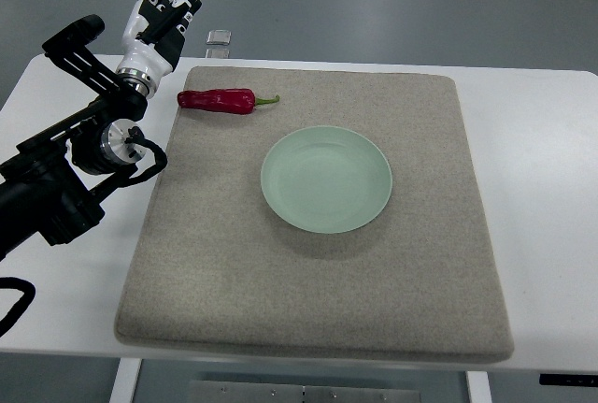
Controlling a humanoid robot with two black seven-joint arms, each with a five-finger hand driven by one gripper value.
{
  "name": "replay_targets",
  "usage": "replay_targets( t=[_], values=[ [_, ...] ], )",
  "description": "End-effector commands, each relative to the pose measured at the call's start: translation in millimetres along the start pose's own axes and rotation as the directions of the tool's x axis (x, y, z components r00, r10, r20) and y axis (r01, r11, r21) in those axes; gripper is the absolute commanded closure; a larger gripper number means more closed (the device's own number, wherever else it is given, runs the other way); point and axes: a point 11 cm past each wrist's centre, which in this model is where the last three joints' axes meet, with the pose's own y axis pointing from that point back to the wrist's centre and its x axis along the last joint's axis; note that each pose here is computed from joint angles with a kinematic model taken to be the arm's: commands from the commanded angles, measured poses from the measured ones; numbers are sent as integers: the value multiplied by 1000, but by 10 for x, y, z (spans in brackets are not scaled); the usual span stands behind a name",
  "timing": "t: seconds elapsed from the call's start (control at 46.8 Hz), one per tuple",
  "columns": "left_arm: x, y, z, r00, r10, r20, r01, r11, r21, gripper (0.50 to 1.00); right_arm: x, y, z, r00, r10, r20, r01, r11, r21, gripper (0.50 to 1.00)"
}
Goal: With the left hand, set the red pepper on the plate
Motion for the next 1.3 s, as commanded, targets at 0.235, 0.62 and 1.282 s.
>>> replay_targets(
  t=[0.235,0.62,1.282],
  values=[
    [91,-4,30,1000,-10,-2,10,1000,-2,506,4,0,10,1000,1,0,-1,1000,-2,572],
    [172,10,78,1000,-28,13,28,1000,1,506,2,0,-2,1000,2,0,-2,1000,1,572],
    [212,-1,75,903,-124,411,118,992,40,506,0,0,0,1000,0,0,0,1000,0,572]
  ],
)
